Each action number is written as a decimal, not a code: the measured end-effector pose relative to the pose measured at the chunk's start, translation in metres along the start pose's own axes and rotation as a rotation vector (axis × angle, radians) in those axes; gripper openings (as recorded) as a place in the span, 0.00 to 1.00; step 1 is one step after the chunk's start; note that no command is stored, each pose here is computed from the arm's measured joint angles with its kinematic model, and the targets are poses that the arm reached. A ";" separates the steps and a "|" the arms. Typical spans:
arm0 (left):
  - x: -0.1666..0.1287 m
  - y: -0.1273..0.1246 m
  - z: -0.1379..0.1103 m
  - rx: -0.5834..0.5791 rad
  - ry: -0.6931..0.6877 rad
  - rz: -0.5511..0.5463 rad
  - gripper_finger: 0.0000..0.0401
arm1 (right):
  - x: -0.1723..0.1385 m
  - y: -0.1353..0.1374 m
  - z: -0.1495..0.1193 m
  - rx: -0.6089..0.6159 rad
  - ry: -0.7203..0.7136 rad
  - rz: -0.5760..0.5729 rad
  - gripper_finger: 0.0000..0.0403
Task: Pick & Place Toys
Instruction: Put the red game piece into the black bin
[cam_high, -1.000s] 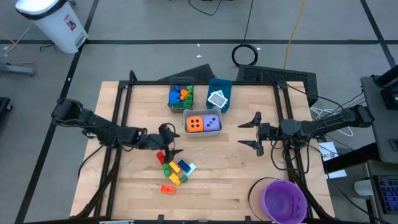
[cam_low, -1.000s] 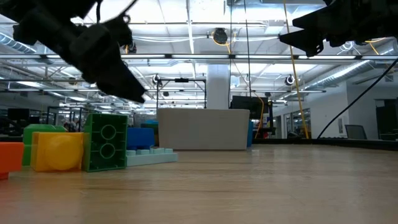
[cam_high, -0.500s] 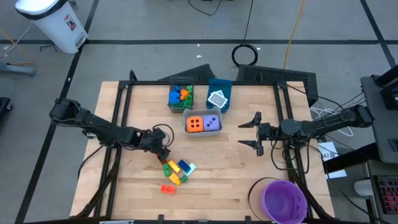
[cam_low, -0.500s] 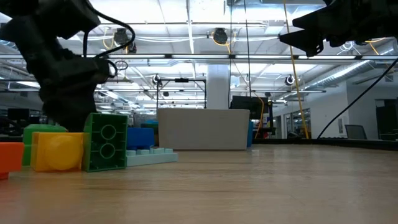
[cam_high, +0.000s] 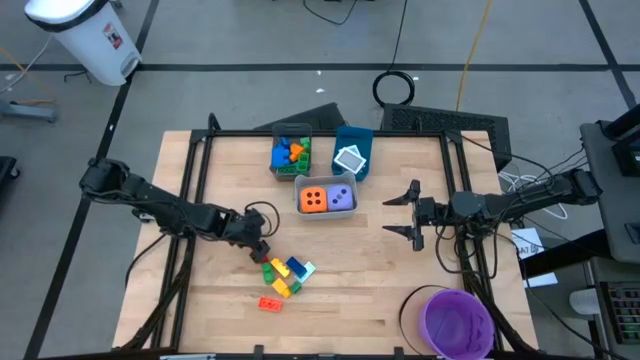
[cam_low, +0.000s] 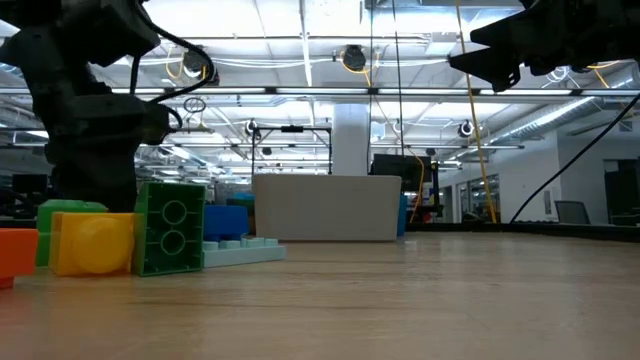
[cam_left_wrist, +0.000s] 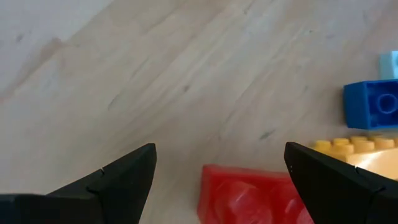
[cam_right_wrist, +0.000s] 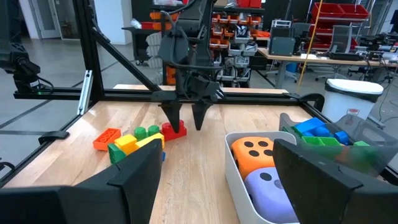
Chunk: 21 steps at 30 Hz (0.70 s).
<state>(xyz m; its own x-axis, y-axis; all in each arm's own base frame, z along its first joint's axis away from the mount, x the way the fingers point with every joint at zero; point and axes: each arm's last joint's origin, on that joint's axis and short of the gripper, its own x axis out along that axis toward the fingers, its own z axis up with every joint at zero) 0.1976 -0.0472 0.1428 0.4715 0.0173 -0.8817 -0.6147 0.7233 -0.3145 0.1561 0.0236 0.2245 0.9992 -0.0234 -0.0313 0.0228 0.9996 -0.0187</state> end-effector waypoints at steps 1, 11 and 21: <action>0.000 0.001 -0.001 -0.019 0.009 0.007 0.90 | 0.000 0.000 0.000 0.000 0.000 0.000 0.69; 0.000 0.005 -0.006 -0.155 0.090 0.036 0.90 | 0.000 0.000 0.000 -0.002 0.000 0.000 0.69; 0.000 -0.001 -0.003 -0.148 0.070 -0.024 0.90 | 0.000 0.000 0.000 -0.002 0.000 0.000 0.69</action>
<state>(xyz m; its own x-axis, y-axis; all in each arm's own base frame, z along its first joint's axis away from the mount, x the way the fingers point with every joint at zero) 0.1958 -0.0500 0.1420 0.4449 -0.0505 -0.8942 -0.6929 0.6131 -0.3794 0.1562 0.0236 0.2246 0.9992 -0.0231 -0.0314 0.0224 0.9995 -0.0212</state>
